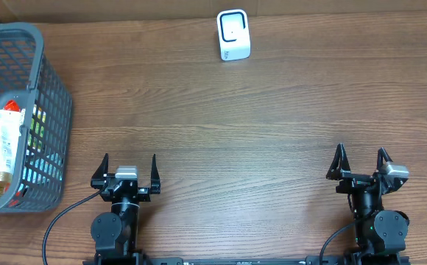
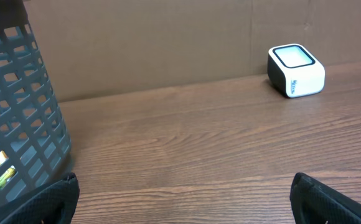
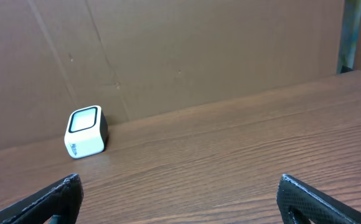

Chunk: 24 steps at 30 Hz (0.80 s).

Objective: Scan the item barcode

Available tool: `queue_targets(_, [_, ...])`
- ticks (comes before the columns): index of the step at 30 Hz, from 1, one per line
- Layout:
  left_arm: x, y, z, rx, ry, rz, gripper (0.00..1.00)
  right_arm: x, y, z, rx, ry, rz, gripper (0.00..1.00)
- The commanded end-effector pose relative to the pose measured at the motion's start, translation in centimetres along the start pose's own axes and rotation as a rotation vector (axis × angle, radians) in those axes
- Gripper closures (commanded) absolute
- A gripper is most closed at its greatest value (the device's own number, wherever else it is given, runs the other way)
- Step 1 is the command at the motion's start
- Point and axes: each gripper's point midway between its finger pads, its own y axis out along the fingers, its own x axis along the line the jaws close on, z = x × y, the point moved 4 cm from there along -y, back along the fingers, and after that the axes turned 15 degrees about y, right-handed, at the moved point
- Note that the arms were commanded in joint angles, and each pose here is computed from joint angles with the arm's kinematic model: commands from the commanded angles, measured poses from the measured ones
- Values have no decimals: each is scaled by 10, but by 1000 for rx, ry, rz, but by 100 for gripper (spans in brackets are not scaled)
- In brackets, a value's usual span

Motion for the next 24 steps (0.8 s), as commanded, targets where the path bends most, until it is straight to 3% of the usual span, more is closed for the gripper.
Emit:
queue_targets(1, [-2, 0, 0, -5, 15, 9, 1, 0, 0, 3, -1, -1, -3, 0])
queue_targets(24, [-4, 0, -2, -14, 15, 22, 0, 0, 0, 3, 0, -1, -3, 0])
